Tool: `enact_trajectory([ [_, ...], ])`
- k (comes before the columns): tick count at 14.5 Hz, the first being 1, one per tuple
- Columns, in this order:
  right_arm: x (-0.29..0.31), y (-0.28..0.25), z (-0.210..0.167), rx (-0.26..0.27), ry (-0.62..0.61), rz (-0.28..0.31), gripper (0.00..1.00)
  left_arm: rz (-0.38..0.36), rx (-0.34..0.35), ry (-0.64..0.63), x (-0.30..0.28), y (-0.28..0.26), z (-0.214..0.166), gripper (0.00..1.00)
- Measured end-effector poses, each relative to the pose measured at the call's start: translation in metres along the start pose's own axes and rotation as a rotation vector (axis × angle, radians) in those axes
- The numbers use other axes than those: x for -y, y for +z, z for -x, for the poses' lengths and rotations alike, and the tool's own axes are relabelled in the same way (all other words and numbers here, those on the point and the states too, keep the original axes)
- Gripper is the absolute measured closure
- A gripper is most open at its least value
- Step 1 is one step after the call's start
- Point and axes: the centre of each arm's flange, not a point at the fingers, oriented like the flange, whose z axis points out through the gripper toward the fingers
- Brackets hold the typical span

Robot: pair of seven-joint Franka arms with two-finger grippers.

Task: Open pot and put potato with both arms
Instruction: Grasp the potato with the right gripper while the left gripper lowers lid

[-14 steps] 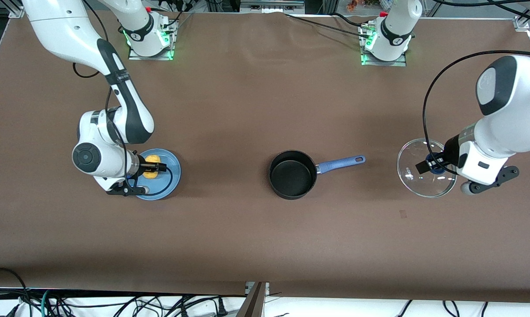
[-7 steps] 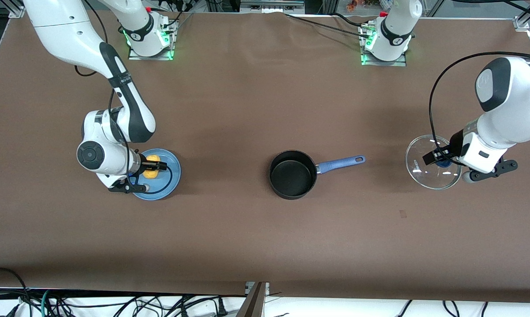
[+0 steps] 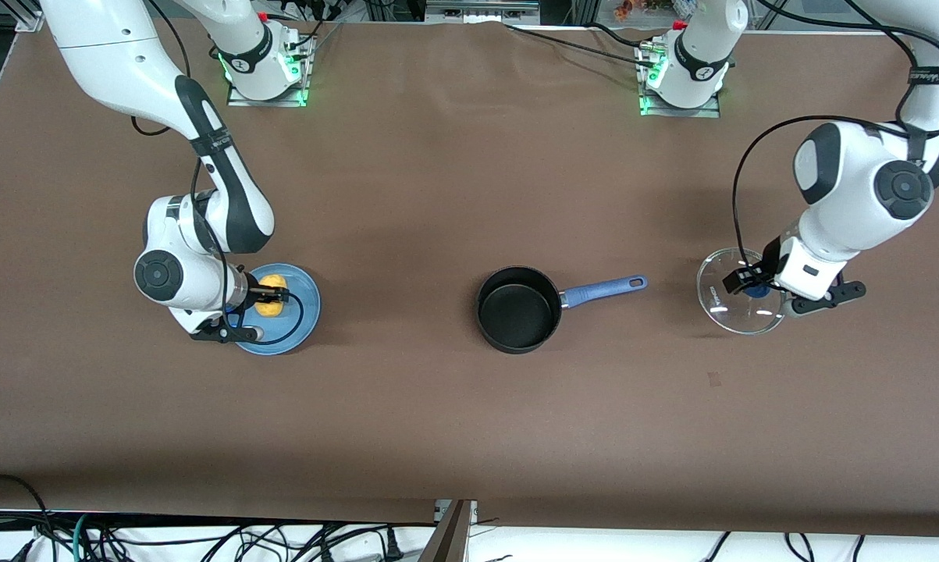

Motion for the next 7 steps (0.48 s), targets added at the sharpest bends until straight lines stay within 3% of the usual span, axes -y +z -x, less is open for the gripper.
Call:
enact_trajectory([
  [3, 0.003, -0.015, -0.007, -0.004, 0.0, -0.002, 0.41, 0.002, -0.003, 0.0, 0.004, 0.021, 0.011, 0.44],
  [7, 0.016, -0.074, -0.021, 0.023, 0.026, -0.005, 0.41, 0.014, -0.024, -0.008, 0.009, 0.037, 0.011, 0.44],
])
